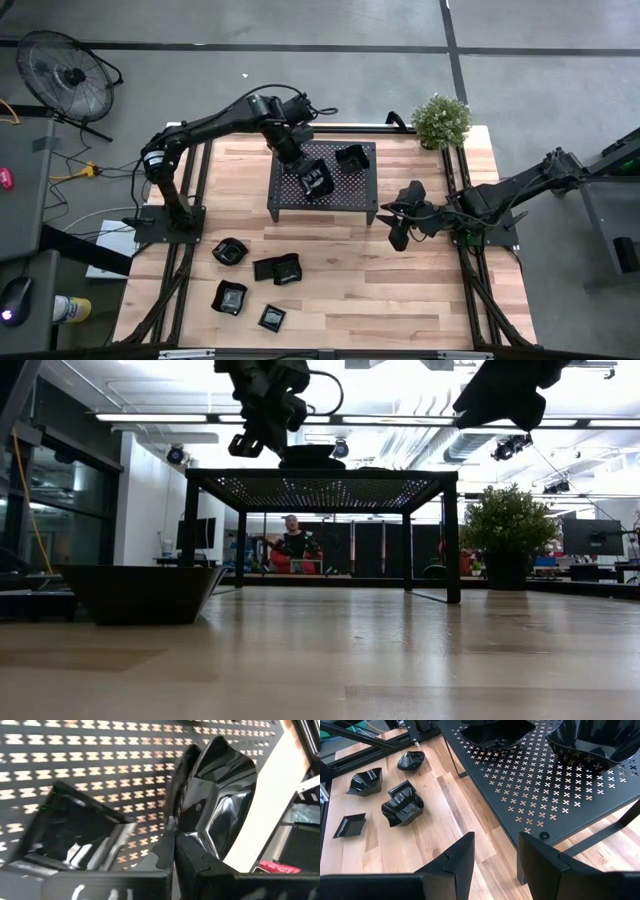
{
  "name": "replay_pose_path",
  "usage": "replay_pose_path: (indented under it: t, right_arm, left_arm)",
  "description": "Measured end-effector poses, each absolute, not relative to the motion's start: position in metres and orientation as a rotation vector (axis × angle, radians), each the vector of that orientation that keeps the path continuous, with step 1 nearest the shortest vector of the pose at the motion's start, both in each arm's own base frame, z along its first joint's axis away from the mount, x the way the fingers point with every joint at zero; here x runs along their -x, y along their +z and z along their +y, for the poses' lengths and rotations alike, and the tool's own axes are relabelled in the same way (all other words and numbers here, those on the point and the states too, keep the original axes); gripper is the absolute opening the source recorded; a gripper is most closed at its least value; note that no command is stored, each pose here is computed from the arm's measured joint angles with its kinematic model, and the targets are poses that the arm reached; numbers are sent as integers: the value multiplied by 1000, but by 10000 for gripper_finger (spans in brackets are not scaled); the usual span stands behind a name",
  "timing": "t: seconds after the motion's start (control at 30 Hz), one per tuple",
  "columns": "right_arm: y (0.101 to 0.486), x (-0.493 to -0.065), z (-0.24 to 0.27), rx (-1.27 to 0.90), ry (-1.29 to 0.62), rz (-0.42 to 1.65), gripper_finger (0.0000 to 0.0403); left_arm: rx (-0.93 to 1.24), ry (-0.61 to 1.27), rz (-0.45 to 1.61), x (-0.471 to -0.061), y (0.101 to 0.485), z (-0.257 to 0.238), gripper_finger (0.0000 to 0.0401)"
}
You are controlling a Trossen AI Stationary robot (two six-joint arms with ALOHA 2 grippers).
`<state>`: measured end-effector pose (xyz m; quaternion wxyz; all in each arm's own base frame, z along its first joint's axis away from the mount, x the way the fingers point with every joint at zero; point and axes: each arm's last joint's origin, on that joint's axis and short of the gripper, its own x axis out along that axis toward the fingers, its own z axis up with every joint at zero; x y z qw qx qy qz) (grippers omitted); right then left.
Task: Pick & Place Mini shaped plates
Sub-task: Stack the black leaf-shaped plate on top of the black leaf-shaped plates on the shelf
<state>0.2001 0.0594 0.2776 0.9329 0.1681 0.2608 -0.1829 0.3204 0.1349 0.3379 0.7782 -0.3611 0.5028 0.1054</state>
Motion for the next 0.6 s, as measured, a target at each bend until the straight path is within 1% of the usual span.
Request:
replay_pose_path:
  t: [0.37, 0.6]
  right_arm:
    - [278, -200, 59, -346, -377, 531, 142]
    - [278, -200, 59, -347, -377, 532, 142]
  left_arm:
    - [773, 228, 1121, -331, 325, 133, 0]
    - [759, 244, 1112, -331, 327, 134, 0]
